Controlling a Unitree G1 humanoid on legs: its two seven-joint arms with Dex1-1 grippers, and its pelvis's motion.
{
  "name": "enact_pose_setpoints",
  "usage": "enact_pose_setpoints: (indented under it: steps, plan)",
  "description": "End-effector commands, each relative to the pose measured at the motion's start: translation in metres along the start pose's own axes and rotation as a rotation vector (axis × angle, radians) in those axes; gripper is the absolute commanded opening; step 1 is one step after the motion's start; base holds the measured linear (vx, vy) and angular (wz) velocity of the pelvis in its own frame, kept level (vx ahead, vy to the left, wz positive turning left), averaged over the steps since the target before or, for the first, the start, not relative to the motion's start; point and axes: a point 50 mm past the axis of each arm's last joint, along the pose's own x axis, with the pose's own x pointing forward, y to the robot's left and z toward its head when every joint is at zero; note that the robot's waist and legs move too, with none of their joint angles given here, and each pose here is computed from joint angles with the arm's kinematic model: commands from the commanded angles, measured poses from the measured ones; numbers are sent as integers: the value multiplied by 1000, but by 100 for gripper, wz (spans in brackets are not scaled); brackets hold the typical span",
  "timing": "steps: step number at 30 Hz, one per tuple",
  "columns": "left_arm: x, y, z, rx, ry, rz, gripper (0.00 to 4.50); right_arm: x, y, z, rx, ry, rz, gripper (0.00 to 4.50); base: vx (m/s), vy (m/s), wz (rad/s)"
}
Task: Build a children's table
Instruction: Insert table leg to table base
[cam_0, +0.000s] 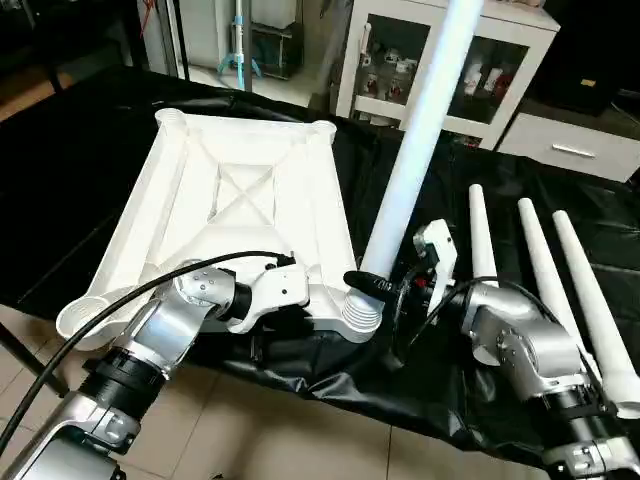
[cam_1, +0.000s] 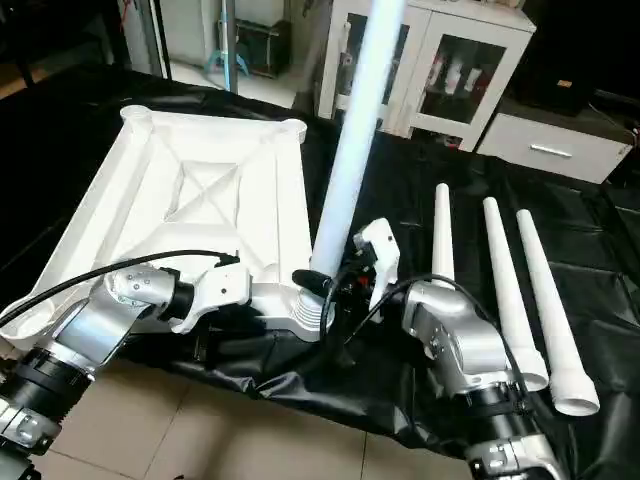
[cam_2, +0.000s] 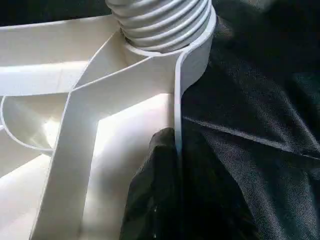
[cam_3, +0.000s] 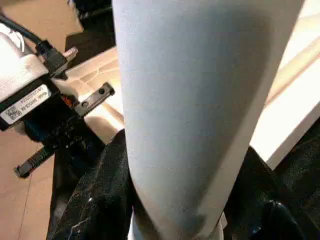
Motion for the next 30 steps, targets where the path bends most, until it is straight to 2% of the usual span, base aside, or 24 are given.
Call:
enact_pose_setpoints:
  steps: [1,4,5,9,17,20,21,24,30]
  plan:
    - [10,-9,-5,-15,6,-51,2,-13,-7,-26,58,67,-88,189,0,0,0]
    - [9,-9,-5,-15,6,-49,2,-15,-4,-27,48,52,-80,189,0,0,0]
    - [9,-8,-6,-16,7,-46,2,-16,0,-28,8,16,-77,189,0,0,0]
    - [9,-7,-6,-19,8,-42,2,-17,5,-28,-36,-42,-92,189,0,0,0]
    - [9,-7,-6,-21,10,-39,2,-19,16,-35,-84,-66,-76,189,0,0,0]
    - [9,-7,-7,-23,11,-39,2,-19,17,-38,-96,-45,-71,189,0,0,0]
    - [9,-7,-7,-25,12,-39,2,-19,18,-46,-119,27,-59,189,0,0,0]
    - [9,-8,-8,-26,15,-39,2,-18,19,-56,-126,134,-24,189,0,0,0]
    - [9,-7,-8,-28,15,-38,2,-18,18,-63,-118,234,-1,189,0,0,0]
